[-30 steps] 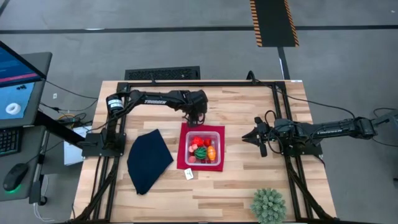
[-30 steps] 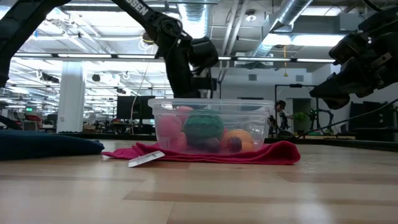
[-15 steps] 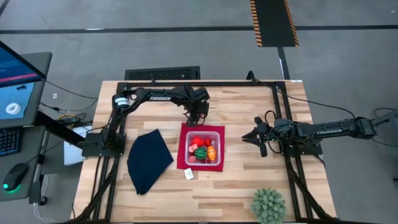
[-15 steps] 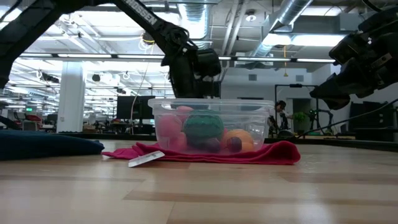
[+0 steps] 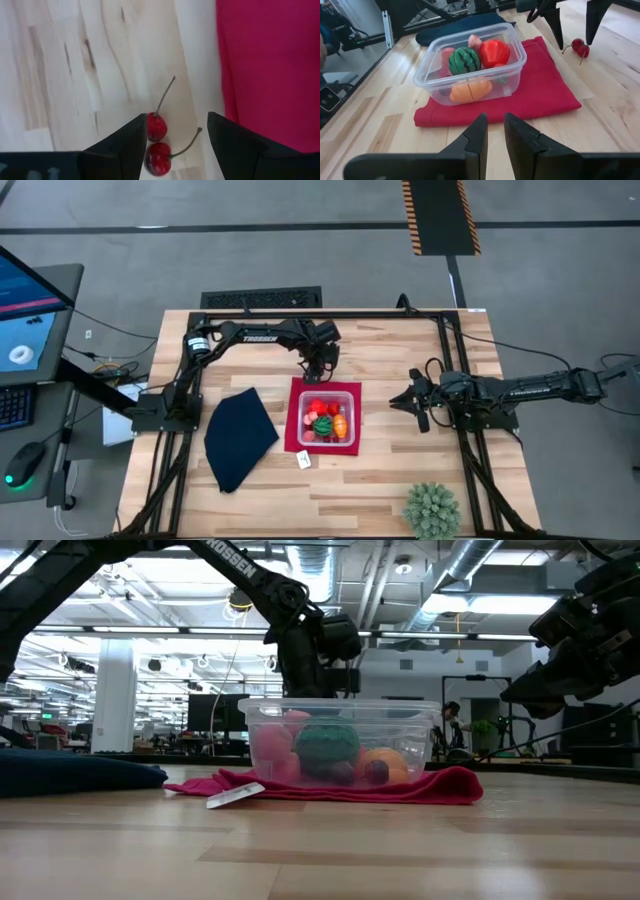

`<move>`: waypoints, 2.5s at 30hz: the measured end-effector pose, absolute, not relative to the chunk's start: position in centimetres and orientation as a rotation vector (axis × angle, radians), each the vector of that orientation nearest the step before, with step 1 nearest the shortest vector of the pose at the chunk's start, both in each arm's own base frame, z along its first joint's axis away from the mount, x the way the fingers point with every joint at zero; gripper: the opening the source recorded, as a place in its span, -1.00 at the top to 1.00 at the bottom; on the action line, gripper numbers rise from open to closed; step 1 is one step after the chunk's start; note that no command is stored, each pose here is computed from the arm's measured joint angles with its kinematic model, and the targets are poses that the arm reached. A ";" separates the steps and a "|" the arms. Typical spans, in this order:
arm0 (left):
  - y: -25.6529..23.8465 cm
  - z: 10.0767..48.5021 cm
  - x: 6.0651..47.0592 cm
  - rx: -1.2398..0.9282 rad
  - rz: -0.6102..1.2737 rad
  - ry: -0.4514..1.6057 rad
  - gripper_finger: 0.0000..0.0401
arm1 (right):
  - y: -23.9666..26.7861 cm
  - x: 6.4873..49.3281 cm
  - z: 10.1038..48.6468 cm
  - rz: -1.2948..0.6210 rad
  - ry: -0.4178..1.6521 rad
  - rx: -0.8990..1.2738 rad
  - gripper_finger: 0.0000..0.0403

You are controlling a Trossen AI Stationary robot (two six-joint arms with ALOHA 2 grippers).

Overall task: Pick and placing Produce into tupperware
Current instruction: Put the cherry in the transparent bin

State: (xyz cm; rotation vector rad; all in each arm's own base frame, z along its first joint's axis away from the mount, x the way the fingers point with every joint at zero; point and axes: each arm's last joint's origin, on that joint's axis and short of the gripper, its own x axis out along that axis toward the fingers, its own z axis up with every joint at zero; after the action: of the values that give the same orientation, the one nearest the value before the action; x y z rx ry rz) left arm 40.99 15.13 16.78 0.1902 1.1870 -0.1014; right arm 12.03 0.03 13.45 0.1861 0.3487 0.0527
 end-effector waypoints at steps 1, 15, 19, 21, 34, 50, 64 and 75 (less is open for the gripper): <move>15.1 16.8 41.0 0.186 -0.108 1.180 0.01 | 0.0 12.0 13.4 0.053 0.349 0.187 0.56; 14.7 16.8 41.3 0.134 -0.112 1.153 0.01 | 0.0 12.0 13.4 0.053 0.349 0.186 0.56; 14.9 16.5 40.2 0.127 -0.056 1.284 0.01 | 0.0 12.0 13.4 0.053 0.349 0.187 0.56; 15.2 16.4 40.0 0.109 -0.044 1.297 0.01 | 0.0 12.0 13.4 0.053 0.349 0.186 0.56; 16.7 16.1 38.9 0.174 -0.071 1.350 0.01 | 0.0 12.0 13.4 0.053 0.349 0.186 0.56; 17.4 16.0 37.9 0.067 -0.083 1.380 0.01 | 0.0 12.0 13.4 0.053 0.349 0.187 0.56; 17.6 14.8 37.6 0.057 -0.120 1.330 0.43 | 0.0 12.0 13.4 0.053 0.349 0.186 0.56; 17.6 14.7 37.9 0.094 -0.153 1.282 0.77 | 0.0 12.0 13.4 0.053 0.349 0.186 0.56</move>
State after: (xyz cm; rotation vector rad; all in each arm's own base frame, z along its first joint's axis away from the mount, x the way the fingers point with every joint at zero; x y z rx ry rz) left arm 37.91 17.62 14.67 0.0940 1.2822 -0.1528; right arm 12.03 0.04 13.44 0.1863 0.3485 0.0532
